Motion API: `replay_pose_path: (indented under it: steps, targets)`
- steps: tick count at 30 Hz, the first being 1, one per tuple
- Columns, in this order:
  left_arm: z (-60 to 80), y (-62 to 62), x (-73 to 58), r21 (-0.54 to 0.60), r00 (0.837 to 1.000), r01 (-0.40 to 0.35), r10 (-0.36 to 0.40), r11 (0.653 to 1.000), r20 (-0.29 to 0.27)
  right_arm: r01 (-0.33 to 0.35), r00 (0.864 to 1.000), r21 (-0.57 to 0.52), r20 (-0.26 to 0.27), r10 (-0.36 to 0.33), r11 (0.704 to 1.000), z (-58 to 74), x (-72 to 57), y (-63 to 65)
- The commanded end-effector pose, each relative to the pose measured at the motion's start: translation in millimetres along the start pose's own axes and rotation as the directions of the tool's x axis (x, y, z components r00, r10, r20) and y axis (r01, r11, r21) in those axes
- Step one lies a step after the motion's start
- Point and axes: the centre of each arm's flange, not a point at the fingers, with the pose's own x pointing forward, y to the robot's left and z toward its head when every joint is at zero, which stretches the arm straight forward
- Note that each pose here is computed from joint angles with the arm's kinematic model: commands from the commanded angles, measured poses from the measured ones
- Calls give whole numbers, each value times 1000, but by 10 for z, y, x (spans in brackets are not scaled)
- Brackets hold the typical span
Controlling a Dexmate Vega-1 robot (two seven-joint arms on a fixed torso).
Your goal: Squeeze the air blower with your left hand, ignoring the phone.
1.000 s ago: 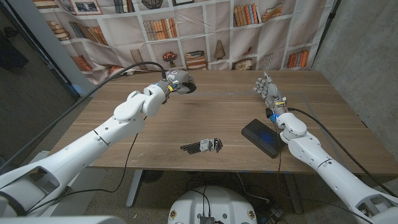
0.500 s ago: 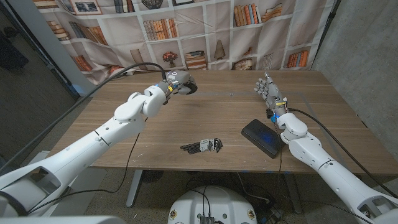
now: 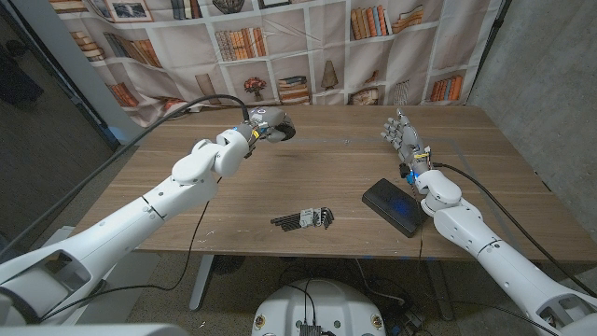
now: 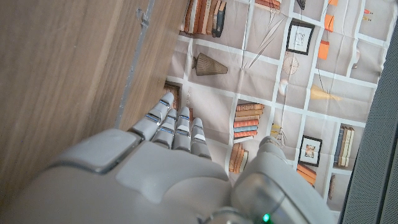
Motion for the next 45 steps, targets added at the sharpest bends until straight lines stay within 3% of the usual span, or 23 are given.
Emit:
replay_pose_path:
  steps: [1,26,45]
  targets:
    - [-1,9,-2,10,1000,9,-9,1000,-3,-1,1000,2,3,1,1000,-6,6,12]
    - [-18,50,-9,49,999,34,-33,998,-14,-7,1000,1,7,7,1000,3,10,30]
    - [0,-2,-14,65,998,61,-59,996,-18,-4,1000,4,-8,4,1000,-37,-37,22]
